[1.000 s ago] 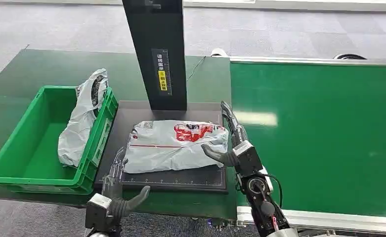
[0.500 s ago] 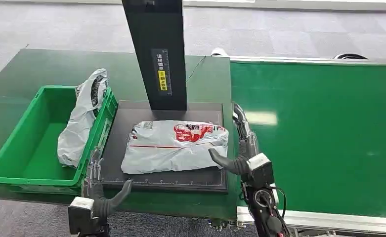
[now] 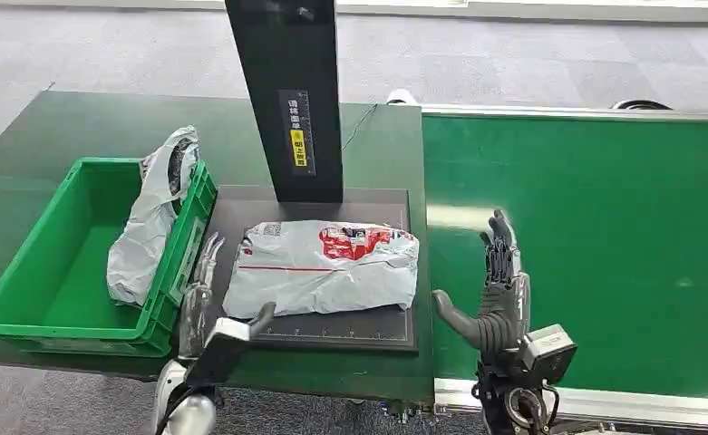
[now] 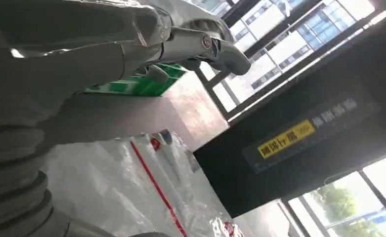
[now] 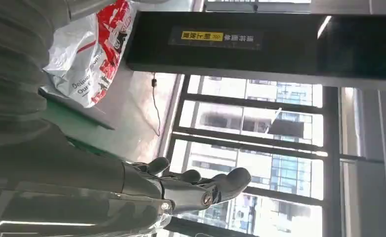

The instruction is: Moved the parcel from conveyor to table for the left to box.

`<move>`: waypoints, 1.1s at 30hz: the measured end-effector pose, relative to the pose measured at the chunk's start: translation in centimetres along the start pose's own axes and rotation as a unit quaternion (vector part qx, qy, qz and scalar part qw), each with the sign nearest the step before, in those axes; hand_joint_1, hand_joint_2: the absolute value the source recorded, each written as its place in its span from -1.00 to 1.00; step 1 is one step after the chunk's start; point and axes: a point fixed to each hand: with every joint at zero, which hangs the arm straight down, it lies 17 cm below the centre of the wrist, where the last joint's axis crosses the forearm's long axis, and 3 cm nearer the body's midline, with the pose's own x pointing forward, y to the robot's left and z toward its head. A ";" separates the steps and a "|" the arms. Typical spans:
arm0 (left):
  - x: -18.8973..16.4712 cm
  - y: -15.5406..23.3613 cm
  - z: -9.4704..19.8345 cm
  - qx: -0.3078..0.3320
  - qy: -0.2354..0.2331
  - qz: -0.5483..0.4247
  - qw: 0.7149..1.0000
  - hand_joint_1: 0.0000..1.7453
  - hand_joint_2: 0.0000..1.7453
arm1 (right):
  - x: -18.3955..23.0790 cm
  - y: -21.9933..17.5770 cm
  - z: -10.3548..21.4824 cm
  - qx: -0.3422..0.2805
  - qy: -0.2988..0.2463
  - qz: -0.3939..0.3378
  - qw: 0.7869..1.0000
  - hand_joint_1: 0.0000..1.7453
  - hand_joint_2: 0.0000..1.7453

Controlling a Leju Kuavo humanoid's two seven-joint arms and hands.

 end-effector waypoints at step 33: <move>-2.7 -13.8 -2.3 -0.253 -0.034 -0.149 0.955 -1.00 1.00 | -0.9 -1.0 -1.1 -0.016 0.005 -0.017 1.000 -1.00 1.00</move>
